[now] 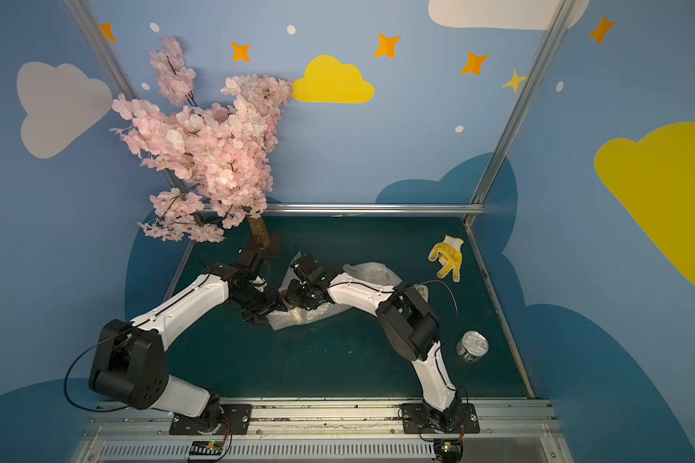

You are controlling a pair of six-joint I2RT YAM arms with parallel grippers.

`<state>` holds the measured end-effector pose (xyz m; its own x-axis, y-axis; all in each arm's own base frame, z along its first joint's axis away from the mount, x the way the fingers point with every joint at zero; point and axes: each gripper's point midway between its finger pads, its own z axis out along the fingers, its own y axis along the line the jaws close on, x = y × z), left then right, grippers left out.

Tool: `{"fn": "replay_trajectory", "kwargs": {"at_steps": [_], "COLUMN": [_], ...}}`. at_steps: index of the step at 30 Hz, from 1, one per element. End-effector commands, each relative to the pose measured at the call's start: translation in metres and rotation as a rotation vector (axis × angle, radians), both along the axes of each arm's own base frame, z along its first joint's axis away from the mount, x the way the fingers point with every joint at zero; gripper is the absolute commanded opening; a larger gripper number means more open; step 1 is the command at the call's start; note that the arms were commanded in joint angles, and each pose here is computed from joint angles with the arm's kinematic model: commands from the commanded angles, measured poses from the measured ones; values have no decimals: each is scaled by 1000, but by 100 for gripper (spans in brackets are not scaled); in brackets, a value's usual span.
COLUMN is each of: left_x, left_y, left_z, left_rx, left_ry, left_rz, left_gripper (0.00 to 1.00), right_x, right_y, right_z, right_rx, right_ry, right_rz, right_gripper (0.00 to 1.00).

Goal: Wrap mugs in bubble wrap
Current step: Wrap the mug in bubble wrap.

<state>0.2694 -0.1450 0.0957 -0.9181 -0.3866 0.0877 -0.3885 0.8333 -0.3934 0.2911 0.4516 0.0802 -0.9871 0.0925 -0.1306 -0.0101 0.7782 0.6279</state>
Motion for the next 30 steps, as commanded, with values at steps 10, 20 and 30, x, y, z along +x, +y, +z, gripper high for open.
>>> {"fn": "replay_trajectory", "kwargs": {"at_steps": [10, 20, 30], "left_x": [32, 36, 45], "left_y": [-2, 10, 28], "left_z": [-24, -37, -29], "left_rx": [1, 126, 281], "left_ry": [-7, 26, 58], "left_rz": [70, 25, -96], "left_gripper": [51, 35, 7], "right_x": [8, 4, 3], "right_y": [-29, -25, -22], "right_z": [-32, -26, 27], "right_rx": [-113, -115, -34], "right_ry": [1, -20, -162], "right_rz": [-57, 1, 105], "right_gripper": [0, 3, 46]}}
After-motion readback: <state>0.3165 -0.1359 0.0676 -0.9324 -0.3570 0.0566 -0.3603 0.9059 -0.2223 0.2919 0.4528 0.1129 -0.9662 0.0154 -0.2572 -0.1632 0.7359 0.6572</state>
